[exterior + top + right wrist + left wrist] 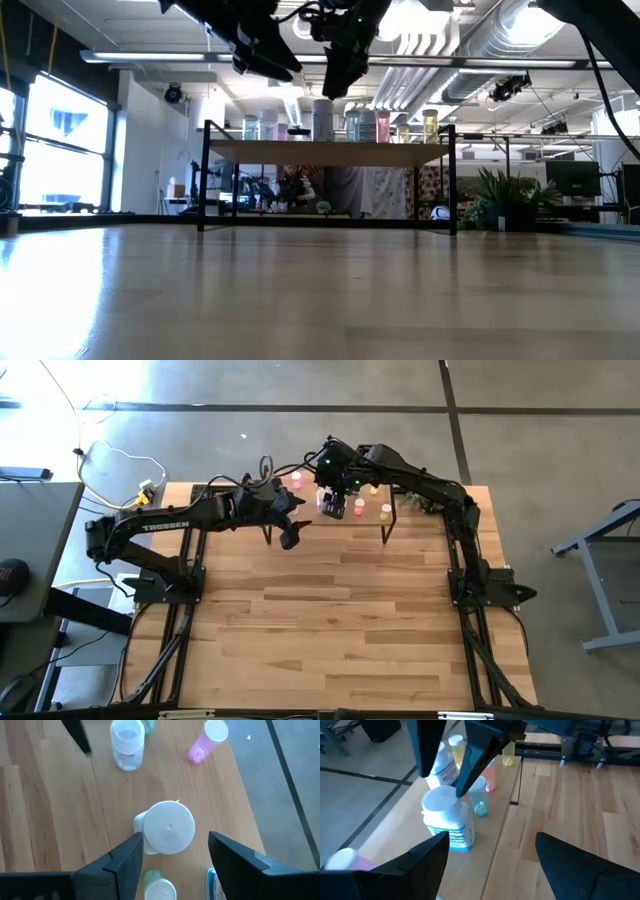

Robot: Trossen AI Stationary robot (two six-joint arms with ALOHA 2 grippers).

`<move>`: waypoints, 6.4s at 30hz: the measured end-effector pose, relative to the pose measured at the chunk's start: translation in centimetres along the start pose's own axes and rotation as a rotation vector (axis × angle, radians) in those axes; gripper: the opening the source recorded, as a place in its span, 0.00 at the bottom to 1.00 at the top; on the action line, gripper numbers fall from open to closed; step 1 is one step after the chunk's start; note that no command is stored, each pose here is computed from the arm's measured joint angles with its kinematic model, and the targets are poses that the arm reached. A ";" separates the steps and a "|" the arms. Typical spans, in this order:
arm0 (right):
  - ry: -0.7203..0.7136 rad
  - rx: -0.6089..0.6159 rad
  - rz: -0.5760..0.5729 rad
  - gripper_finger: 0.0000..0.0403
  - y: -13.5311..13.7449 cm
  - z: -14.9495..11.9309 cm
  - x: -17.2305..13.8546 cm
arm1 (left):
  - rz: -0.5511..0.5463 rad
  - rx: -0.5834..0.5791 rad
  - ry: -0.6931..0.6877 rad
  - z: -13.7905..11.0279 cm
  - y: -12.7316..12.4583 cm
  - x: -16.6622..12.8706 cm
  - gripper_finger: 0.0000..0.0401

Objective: Pick and place medicine bottles onto shelf by color
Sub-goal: Put the white pill bottle on the shelf, then return to Home Position

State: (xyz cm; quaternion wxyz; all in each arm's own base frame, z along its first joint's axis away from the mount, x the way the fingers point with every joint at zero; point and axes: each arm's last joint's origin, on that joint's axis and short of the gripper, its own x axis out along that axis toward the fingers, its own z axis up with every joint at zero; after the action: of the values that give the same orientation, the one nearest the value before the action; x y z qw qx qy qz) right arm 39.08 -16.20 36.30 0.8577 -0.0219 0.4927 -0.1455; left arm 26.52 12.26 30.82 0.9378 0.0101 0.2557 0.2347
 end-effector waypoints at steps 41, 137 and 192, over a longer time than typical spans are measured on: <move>-0.339 0.210 0.141 0.53 5.9 -1.5 -15.6 | -0.346 -0.251 -0.331 -15.6 -5.0 -11.0 0.71; -0.903 0.321 0.363 0.53 13.1 -36.9 -2.5 | -0.374 -0.229 -0.294 -21.6 -5.2 -8.0 0.71; -0.898 0.340 0.371 0.53 13.1 -36.9 -2.5 | -0.374 -0.229 -0.293 -21.6 -5.2 -8.0 0.71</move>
State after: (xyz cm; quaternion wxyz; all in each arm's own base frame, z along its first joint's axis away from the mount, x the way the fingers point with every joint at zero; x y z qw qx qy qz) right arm 9.47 0.96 17.08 0.9875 0.1454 0.0405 -0.0453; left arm 12.23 1.84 15.15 0.9869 -0.1098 0.0862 0.0808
